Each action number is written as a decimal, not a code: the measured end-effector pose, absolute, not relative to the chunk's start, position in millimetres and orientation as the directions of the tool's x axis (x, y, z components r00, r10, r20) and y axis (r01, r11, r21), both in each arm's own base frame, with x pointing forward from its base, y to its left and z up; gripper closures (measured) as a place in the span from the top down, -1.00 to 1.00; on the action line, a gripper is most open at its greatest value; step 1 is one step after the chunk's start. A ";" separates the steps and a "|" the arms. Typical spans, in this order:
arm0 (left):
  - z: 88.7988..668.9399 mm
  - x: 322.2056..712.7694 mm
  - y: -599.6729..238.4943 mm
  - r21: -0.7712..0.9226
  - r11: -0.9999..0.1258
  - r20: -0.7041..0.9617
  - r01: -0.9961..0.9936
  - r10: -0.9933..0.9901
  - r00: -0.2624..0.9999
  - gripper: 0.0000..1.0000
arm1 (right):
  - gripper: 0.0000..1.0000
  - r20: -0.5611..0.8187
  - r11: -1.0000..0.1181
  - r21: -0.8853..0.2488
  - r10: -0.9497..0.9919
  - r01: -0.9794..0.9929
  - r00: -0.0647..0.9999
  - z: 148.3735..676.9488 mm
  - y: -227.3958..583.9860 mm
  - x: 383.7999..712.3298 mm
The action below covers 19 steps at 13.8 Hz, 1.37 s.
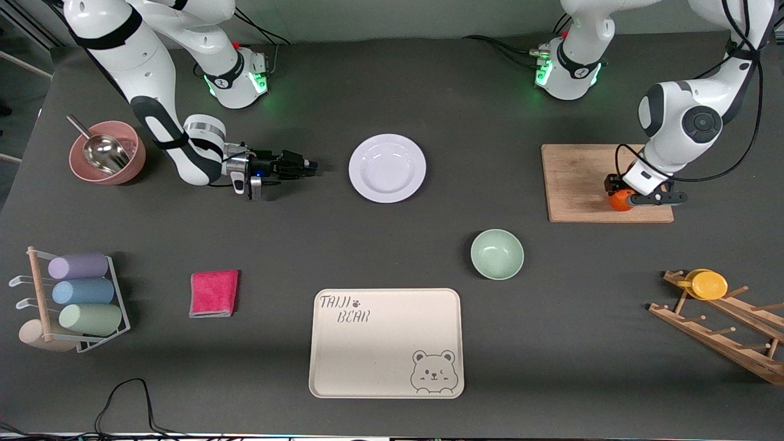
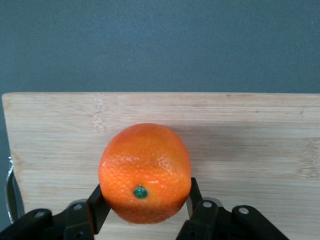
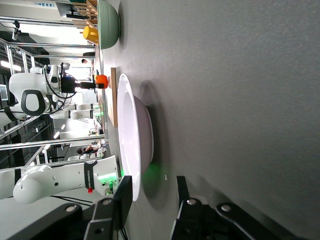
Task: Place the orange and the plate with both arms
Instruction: 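Lift the orange off the cutting board with the left gripper, then carry the orange with the left gripper over the white plate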
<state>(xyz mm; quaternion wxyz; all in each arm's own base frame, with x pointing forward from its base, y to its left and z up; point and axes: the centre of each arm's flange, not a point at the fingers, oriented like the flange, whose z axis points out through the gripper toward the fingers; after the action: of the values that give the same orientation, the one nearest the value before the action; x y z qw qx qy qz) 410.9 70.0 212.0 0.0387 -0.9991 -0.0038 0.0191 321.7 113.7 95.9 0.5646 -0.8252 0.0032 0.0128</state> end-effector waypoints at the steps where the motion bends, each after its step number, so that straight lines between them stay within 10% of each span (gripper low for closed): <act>1: 215.1 414.4 71.0 -0.080 -0.997 -0.043 0.008 0.011 0.999 0.30 | -0.15 -0.023 -0.361 -0.932 0.011 -0.018 1.000 94.4 113.9 322.3; 13: 531.2 462.2 30.1 -0.117 -0.982 -0.229 0.149 0.172 0.958 0.30 | -0.15 -0.021 -0.355 -0.935 0.012 -0.015 1.000 92.6 115.1 324.9; 19: 546.2 451.0 -134.8 -0.117 -0.941 -0.202 0.318 0.336 0.920 0.30 | -0.15 -0.021 -0.352 -0.936 0.011 -0.016 1.000 92.6 114.9 325.0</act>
<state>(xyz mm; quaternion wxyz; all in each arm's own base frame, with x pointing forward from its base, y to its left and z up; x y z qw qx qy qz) 451.0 -134.8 546.2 0.0410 -0.9789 -0.1672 0.1101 325.0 114.9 92.6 0.5693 -0.8221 0.0016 0.0116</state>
